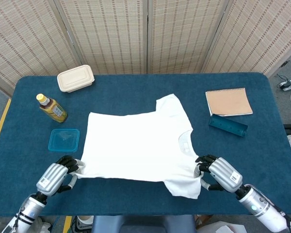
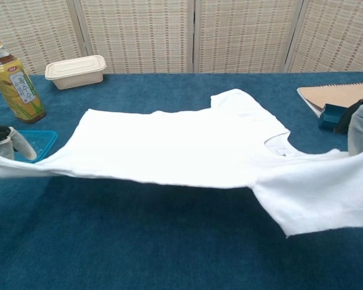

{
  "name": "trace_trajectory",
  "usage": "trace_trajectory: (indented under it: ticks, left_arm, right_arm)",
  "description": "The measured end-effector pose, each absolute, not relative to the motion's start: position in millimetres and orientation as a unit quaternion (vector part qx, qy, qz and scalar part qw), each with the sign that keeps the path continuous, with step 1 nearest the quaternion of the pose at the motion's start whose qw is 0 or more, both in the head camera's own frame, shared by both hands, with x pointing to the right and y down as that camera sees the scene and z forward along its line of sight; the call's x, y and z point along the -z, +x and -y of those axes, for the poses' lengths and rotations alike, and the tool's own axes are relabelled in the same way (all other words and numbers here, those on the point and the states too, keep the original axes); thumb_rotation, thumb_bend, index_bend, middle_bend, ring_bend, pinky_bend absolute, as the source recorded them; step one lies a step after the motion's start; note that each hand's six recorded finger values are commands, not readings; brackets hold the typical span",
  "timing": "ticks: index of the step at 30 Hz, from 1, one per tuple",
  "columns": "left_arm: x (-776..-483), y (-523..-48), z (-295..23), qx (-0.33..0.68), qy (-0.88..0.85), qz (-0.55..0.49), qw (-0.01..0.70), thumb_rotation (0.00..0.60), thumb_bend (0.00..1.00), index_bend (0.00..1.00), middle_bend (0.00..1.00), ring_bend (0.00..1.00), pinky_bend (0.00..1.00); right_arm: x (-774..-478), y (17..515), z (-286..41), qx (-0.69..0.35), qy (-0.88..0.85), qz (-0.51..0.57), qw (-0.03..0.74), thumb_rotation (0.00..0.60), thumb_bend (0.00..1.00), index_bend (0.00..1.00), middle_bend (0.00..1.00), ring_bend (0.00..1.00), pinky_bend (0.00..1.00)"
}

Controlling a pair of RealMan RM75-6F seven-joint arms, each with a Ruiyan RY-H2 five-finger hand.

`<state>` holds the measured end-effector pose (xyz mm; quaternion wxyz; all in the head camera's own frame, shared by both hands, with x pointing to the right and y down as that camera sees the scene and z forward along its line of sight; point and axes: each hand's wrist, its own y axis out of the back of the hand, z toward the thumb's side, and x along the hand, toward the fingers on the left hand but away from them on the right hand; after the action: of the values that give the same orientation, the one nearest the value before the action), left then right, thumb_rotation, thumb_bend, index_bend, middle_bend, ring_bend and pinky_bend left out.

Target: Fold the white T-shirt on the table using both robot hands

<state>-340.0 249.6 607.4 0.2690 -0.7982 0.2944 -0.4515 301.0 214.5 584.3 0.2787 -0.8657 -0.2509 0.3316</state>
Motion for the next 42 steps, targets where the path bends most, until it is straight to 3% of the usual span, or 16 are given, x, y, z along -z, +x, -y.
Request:
trace_trajectory:
  ticks: [6, 24, 31, 42]
  left_arm:
    - [-584, -357, -268, 0.460, -0.797, -0.302, 0.249, 0.600, 0.59, 0.76, 0.32, 0.27, 0.15]
    - [-537, -378, -308, 0.466, -0.781, -0.337, 0.243, 0.600, 0.59, 0.76, 0.32, 0.27, 0.15]
    - [-539, -381, -313, 0.479, -0.773, -0.339, 0.241, 0.600, 0.59, 0.76, 0.32, 0.26, 0.15]
    - [-571, -377, -291, 0.504, -0.764, -0.303, 0.266, 0.600, 0.59, 0.76, 0.32, 0.25, 0.15]
  right_arm:
    - [-564, 308, -227, -0.330, -0.877, 0.260, 0.232, 0.600, 0.49, 0.87, 0.56, 0.29, 0.29]
    - [-514, 328, -263, -0.328, -0.883, 0.281, 0.186, 0.600, 0.51, 0.88, 0.57, 0.30, 0.29]
    - [-515, 330, -265, -0.334, -0.878, 0.289, 0.186, 0.600, 0.51, 0.88, 0.57, 0.30, 0.29]
    - [-545, 324, -259, -0.370, -0.856, 0.275, 0.233, 0.600, 0.51, 0.88, 0.57, 0.30, 0.29]
